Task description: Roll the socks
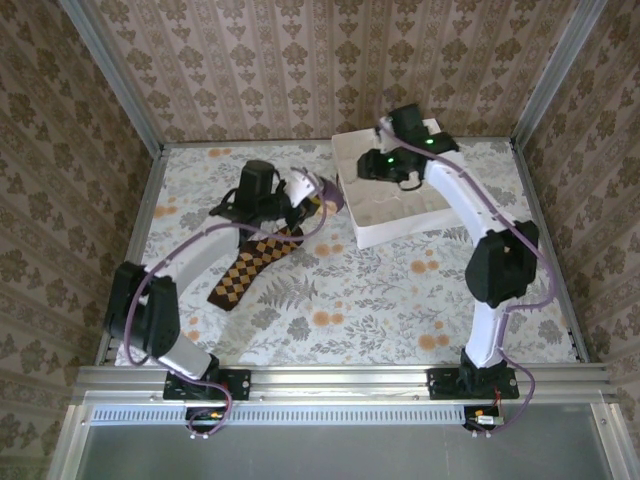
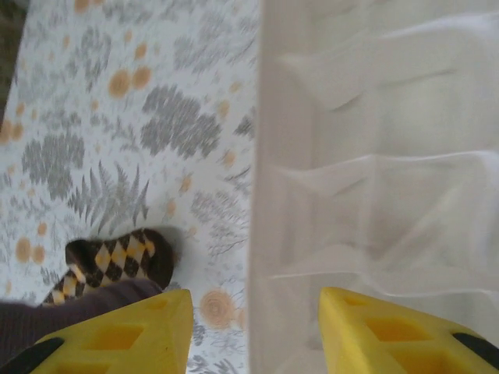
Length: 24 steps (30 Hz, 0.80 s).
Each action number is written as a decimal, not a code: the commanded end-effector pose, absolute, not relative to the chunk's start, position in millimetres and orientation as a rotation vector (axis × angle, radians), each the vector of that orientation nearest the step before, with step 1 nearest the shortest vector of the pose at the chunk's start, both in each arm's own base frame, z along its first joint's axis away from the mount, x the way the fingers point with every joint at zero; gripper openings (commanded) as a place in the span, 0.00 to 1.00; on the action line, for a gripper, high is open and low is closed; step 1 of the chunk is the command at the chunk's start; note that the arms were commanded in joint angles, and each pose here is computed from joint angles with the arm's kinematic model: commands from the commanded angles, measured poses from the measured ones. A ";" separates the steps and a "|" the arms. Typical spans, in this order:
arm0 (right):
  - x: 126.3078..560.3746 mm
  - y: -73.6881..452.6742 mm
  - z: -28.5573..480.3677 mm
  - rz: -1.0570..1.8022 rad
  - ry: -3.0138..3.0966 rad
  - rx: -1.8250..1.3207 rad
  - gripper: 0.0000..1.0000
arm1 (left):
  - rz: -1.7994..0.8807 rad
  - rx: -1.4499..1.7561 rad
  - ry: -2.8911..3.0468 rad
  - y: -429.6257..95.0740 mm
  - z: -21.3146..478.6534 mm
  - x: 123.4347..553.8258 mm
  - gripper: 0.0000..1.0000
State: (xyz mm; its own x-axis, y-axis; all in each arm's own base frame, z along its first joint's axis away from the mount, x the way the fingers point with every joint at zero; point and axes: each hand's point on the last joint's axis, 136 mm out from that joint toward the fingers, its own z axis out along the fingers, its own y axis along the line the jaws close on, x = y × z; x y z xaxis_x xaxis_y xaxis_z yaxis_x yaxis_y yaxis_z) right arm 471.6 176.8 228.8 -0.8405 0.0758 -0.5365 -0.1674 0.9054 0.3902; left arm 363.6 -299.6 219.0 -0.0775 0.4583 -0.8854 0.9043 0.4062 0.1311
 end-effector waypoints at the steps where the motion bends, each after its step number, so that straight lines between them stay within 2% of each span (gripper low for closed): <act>1: 456.7 128.7 226.5 0.509 2.547 0.007 0.44 | -0.540 1.290 1.674 -325.2 223.2 378.4 0.00; 6: 440.7 75.5 194.1 0.407 2.608 0.105 0.36 | -0.503 1.403 1.638 -375.0 217.5 406.7 0.00; 12: 429.0 61.2 149.5 0.392 2.660 0.136 0.34 | -0.467 1.488 1.610 -425.1 199.0 437.7 0.00; 17: 427.1 63.7 127.1 0.408 2.704 0.124 0.33 | -0.465 1.521 1.646 -443.0 179.2 456.9 0.00; 24: 426.0 61.9 108.7 0.391 2.733 0.121 0.33 | -0.418 1.605 1.707 -439.2 147.8 453.9 0.00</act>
State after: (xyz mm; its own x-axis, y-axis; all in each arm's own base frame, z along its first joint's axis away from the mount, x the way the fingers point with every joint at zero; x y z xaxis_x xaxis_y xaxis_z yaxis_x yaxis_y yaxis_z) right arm 428.2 62.8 125.8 -0.9121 0.1541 -0.3800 0.0365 0.9535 0.2991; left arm 462.4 -446.7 149.0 0.0499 0.6697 -0.7410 0.9509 0.1951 0.2404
